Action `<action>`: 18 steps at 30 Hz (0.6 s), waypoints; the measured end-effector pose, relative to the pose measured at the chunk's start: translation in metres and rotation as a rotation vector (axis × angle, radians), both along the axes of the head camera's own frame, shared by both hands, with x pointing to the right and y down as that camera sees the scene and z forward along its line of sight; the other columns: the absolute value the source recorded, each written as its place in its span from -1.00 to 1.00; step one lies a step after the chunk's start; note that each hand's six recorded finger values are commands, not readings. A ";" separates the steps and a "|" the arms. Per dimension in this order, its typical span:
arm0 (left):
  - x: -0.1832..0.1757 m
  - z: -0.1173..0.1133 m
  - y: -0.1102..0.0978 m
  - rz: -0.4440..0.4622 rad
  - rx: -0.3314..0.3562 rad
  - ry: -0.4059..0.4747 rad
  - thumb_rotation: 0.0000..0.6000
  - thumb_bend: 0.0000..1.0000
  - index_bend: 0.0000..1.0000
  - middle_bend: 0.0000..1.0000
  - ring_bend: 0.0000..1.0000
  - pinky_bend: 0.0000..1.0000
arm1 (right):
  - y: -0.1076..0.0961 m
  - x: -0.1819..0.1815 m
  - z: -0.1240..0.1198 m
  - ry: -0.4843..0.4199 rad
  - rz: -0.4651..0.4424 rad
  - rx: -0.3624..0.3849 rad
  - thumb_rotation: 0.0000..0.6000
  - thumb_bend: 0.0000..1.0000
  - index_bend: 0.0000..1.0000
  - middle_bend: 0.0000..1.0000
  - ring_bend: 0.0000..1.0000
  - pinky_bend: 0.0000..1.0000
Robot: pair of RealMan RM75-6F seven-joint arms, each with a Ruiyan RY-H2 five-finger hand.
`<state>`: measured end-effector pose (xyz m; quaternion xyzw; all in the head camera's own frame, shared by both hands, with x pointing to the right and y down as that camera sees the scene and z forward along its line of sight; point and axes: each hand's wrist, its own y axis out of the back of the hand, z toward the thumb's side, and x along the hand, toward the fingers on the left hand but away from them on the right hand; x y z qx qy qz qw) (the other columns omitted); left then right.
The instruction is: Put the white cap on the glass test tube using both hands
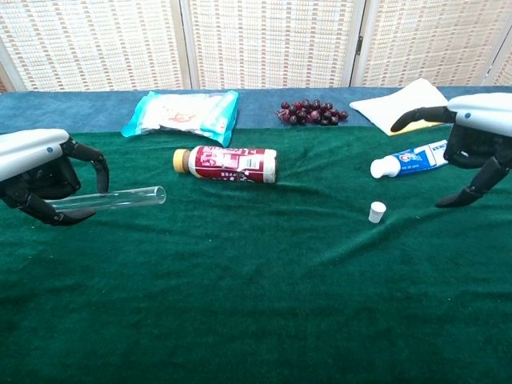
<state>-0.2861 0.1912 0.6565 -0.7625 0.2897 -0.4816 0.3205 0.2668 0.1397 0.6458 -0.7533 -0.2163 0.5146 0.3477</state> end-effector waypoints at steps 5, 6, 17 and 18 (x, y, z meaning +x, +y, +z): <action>0.000 0.000 0.001 0.001 -0.003 -0.004 1.00 -0.01 0.30 1.00 1.00 0.78 | -0.001 -0.002 0.008 0.035 -0.046 0.016 0.88 -0.49 -0.22 0.96 1.00 1.00; 0.000 0.001 0.001 0.000 -0.004 -0.004 1.00 -0.01 0.30 1.00 1.00 0.78 | -0.001 -0.004 0.011 0.046 -0.061 0.016 0.88 -0.47 -0.19 0.96 1.00 1.00; -0.002 0.007 0.003 -0.001 -0.023 -0.020 1.00 -0.01 0.30 1.00 1.00 0.78 | -0.009 -0.016 0.032 0.094 -0.097 0.016 0.88 -0.32 -0.12 0.97 1.00 1.00; -0.001 0.008 0.004 0.000 -0.025 -0.021 1.00 -0.01 0.30 1.00 1.00 0.78 | -0.010 -0.018 0.034 0.097 -0.099 0.014 0.88 -0.32 -0.12 0.97 1.00 1.00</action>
